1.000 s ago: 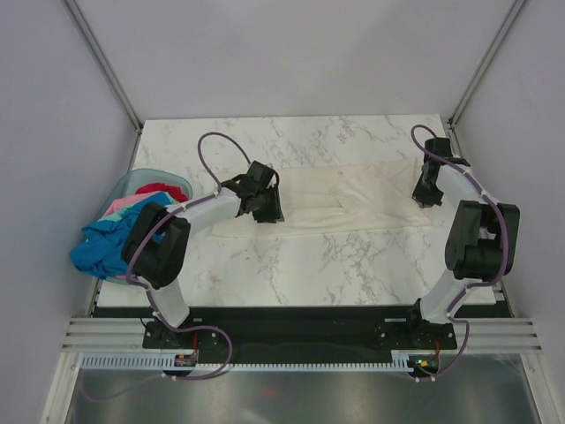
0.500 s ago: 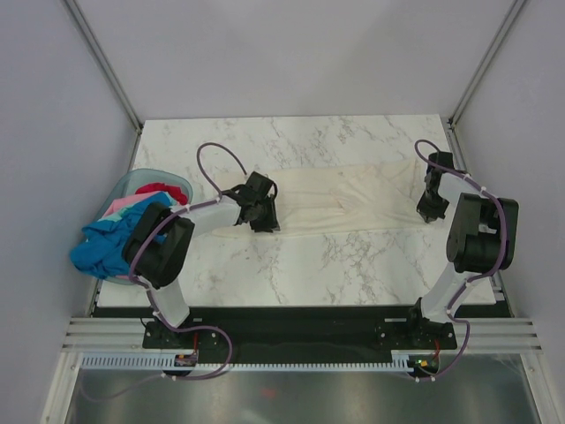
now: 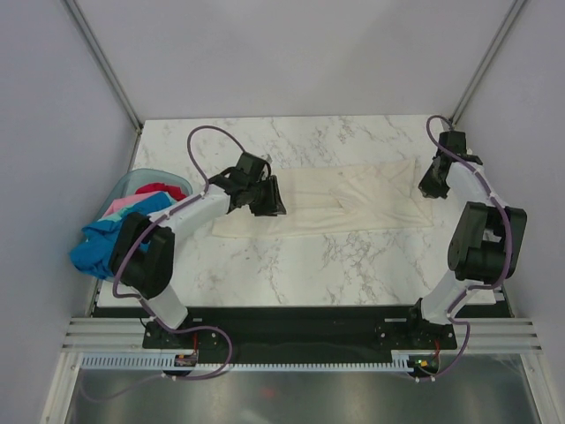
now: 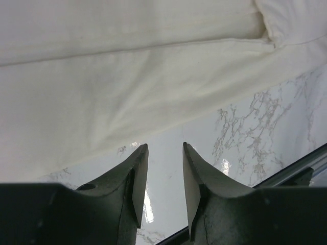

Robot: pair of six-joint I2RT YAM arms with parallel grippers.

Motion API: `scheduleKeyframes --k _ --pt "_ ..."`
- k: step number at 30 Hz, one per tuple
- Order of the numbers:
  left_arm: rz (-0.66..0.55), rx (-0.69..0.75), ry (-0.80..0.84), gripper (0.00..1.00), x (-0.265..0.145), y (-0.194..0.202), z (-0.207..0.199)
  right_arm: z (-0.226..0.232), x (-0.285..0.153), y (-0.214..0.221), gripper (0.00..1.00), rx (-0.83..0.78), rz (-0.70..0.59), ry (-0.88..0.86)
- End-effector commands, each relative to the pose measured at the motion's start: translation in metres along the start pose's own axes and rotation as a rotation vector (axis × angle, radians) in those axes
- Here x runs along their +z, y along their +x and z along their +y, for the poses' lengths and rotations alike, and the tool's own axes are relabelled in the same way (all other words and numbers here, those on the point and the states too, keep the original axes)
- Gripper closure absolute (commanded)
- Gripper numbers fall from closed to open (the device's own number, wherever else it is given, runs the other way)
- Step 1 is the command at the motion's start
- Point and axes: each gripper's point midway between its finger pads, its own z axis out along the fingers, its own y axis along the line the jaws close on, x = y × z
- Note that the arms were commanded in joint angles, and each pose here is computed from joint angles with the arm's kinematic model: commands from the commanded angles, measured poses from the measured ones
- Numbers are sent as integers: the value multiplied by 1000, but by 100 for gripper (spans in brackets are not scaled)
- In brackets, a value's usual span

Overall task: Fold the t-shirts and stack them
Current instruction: Fold the tshirt

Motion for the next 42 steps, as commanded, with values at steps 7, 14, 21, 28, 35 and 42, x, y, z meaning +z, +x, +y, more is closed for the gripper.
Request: scheduleKeyframes --k 7,14,21,28,35,42 --pt "-50 -49 91 59 -1 -82 32 92 7 -106 94 31 -177 -319" --pt "-92 -48 -50 61 33 -147 80 104 57 -112 95 55 -139 -335" --pt "-57 -98 -223 61 73 -153 136 110 109 -119 95 73 -155 -361" --pt "-74 -193 -356 62 78 -161 184 113 110 -137 95 164 -221 -482" --pt "-61 -215 -294 61 89 -161 175 120 122 -139 96 170 -208 -503" --pt "-31 -234 -328 61 94 -145 186 113 159 -116 96 167 -128 -445"
